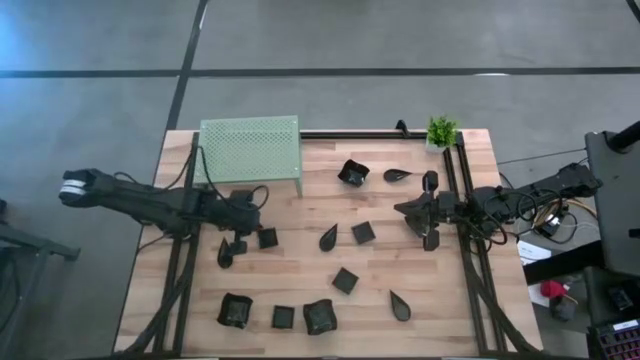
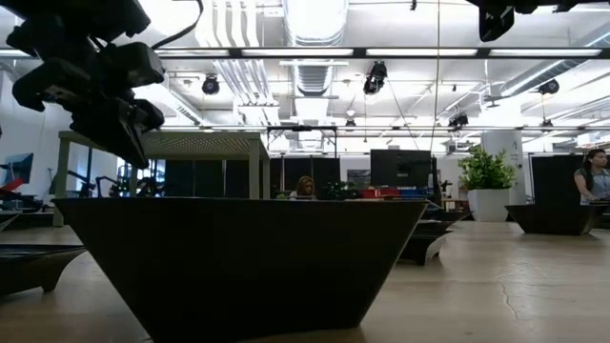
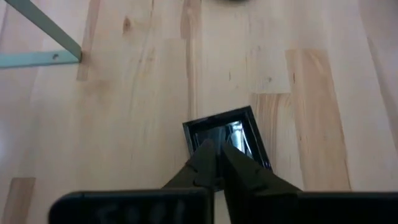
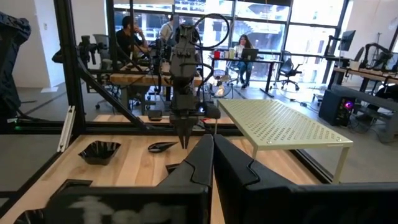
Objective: Pick & Place Mini shaped plates
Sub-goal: Put the black square plate on the shelf
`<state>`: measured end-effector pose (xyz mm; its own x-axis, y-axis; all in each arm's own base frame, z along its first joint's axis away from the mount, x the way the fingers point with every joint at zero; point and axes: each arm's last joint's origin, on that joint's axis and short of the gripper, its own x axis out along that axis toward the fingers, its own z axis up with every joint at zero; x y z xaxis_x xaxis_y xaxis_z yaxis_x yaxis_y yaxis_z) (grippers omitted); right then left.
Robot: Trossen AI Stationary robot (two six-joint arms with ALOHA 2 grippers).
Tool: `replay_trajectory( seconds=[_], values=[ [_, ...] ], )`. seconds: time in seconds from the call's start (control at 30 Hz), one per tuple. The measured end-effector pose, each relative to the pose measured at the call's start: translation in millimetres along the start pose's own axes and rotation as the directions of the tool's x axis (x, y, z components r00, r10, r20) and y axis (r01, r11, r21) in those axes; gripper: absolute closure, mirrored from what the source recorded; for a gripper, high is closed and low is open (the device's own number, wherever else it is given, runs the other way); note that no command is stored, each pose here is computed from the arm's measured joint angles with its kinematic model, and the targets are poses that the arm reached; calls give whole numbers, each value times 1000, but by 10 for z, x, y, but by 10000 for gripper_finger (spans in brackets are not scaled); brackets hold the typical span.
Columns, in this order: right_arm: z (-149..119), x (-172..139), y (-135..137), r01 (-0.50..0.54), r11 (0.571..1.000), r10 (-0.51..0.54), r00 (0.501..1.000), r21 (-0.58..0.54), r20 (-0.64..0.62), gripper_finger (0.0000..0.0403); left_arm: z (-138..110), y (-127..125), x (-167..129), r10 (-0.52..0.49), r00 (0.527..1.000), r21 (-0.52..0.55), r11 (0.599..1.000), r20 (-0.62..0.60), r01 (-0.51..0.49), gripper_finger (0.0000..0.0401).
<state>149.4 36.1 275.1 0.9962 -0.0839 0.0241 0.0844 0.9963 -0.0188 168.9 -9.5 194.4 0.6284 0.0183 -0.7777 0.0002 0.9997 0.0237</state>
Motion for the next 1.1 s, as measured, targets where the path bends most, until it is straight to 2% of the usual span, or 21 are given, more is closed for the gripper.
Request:
replay_trajectory(
  seconds=[0.2, 0.3, 0.43, 0.63, 0.87, 1.1],
  values=[
    [-7, 0, 0, 0, 1000, 0, 1000, 2, -2, 394, -8, -5, 86, 2, 999, 0, 1000, -42, -2, 313],
    [-12, 0, 0, 0, 1000, 0, 1000, 2, -3, 394, -19, -8, 142, 3, 997, -47, 999, -74, -6, 299],
    [-12, 0, 0, 0, 1000, 0, 1000, -2, -3, 394, -48, -11, 246, 9, 991, -150, 988, -135, -30, 295],
    [-12, 0, 0, 0, 1000, -1, 1000, -9, -3, 394, -63, -18, 404, 18, 982, -223, 973, -186, -60, 295],
    [-18, 0, 0, 1, 1000, -1, 1000, -10, -5, 394, -29, 5, 504, 108, 971, -213, 965, -212, -154, 295],
    [-26, 0, 1, 0, 1000, -1, 1000, -3, -7, 394, -10, 2, 551, 103, 967, -244, 957, -232, -160, 295]
  ],
)
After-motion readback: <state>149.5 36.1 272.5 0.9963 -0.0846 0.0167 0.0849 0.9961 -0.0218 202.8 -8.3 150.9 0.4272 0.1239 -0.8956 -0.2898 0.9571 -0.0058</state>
